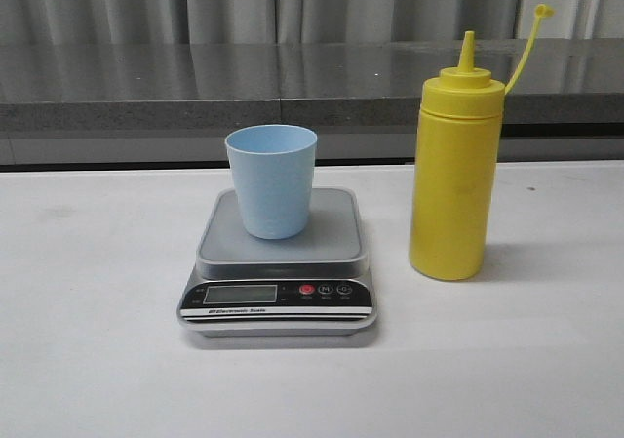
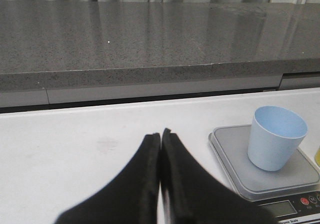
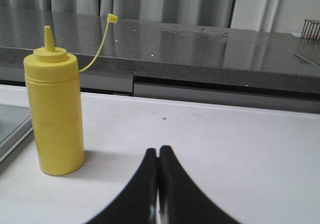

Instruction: Pour seasoning into cup on scale with both arms

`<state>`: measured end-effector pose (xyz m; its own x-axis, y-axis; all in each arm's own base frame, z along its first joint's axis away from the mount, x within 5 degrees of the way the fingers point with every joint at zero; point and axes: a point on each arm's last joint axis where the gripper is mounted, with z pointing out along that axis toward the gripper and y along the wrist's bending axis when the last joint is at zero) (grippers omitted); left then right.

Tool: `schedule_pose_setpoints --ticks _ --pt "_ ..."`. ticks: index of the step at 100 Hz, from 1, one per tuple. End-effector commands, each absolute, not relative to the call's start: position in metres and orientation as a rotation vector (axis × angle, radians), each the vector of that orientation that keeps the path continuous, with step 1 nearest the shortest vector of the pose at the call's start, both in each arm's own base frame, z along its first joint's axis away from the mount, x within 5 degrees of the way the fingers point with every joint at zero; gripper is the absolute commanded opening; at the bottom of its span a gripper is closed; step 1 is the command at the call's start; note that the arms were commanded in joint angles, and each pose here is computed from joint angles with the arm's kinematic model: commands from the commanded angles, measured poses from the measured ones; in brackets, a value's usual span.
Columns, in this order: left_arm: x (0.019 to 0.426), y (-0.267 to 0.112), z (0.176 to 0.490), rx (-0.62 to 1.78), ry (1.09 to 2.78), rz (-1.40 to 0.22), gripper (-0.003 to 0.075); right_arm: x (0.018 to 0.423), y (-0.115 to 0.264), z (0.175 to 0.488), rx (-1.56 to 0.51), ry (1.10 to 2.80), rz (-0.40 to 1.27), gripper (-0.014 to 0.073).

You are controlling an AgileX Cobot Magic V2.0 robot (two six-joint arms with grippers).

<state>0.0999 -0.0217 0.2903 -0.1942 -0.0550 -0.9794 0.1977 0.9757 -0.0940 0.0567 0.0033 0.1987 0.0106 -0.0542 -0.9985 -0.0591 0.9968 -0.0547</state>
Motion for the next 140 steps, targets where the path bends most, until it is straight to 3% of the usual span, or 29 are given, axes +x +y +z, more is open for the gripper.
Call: schedule_pose_setpoints --ticks 1,23,48,76,100,111,126,131,133,140 --pt "0.101 -0.02 0.307 0.075 1.648 -0.236 -0.002 0.053 0.003 0.215 -0.09 1.418 -0.007 -0.0066" --pt "0.101 -0.02 0.307 0.075 1.648 -0.236 -0.002 0.048 0.003 0.244 0.022 1.266 0.123 -0.0066" --pt "0.101 -0.02 0.307 0.075 1.648 -0.236 -0.002 0.059 0.004 0.299 0.038 1.465 0.14 -0.0066" --pt "0.101 -0.02 0.307 0.075 1.648 -0.236 -0.002 0.12 0.007 0.341 0.042 1.577 0.133 -0.0066" --pt "0.101 -0.02 0.307 0.075 1.648 -0.236 -0.002 0.172 0.014 0.333 0.015 1.654 0.136 -0.0055" --pt "0.101 -0.02 0.307 0.075 1.648 -0.236 -0.002 0.19 0.025 0.32 -0.064 1.712 0.143 0.0095" --pt "0.101 -0.02 0.307 0.075 1.648 -0.236 -0.002 0.208 0.045 0.302 -0.15 1.771 0.191 0.053" --pt "0.101 -0.02 0.307 0.075 1.648 -0.236 -0.002 0.213 0.051 0.296 -0.17 1.781 0.206 0.0638" --pt "0.101 -0.02 0.307 0.075 1.648 -0.236 -0.002 0.215 0.054 0.294 -0.178 1.788 0.212 0.0672" --pt "0.101 -0.02 0.307 0.075 1.648 -0.236 -0.002 0.223 0.061 0.284 -0.201 1.808 0.224 0.0638"
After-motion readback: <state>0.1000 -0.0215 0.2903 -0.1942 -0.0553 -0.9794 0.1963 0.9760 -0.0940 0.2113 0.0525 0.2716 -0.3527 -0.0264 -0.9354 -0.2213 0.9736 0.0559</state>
